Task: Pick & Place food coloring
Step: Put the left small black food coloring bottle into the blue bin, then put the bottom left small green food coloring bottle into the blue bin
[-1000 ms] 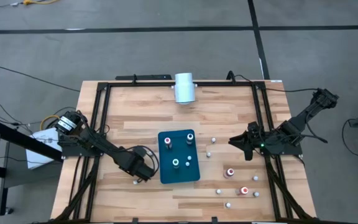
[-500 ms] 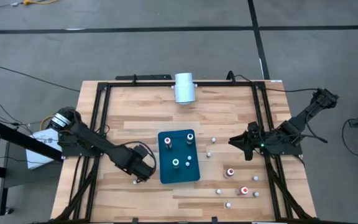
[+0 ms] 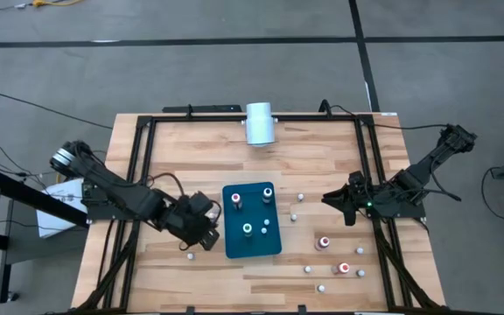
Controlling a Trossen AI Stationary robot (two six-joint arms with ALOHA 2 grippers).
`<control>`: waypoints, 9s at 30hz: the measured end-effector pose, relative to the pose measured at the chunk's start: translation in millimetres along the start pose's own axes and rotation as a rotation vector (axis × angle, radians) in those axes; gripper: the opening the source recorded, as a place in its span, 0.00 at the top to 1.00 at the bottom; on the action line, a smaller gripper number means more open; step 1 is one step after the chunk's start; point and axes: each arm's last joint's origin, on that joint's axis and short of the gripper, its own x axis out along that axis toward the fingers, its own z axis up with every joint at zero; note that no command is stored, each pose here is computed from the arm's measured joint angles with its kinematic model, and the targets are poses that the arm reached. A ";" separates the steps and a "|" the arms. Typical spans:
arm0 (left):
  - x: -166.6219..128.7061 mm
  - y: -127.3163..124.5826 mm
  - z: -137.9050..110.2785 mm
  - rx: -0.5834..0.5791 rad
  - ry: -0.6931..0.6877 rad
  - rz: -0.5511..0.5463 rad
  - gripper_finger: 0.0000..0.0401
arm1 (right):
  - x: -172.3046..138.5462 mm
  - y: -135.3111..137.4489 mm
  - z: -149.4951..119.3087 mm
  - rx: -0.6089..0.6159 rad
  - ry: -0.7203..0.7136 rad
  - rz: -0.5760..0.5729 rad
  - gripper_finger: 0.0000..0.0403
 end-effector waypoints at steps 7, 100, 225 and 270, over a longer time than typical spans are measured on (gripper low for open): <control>-1.9 -12.5 13.2 0.031 -0.123 -0.127 0.85 | 0.0 0.0 0.0 -0.002 0.000 0.000 0.77; 122.8 1.5 93.9 0.436 0.233 0.023 0.82 | 0.1 -0.1 0.2 0.028 -0.005 -0.003 0.77; 167.6 17.7 36.8 -0.012 0.379 0.282 0.72 | 0.0 -1.1 -0.7 0.018 0.006 -0.009 0.77; 118.7 -15.2 67.2 0.046 0.302 0.385 0.66 | -0.1 -1.0 -0.7 0.018 0.006 -0.008 0.77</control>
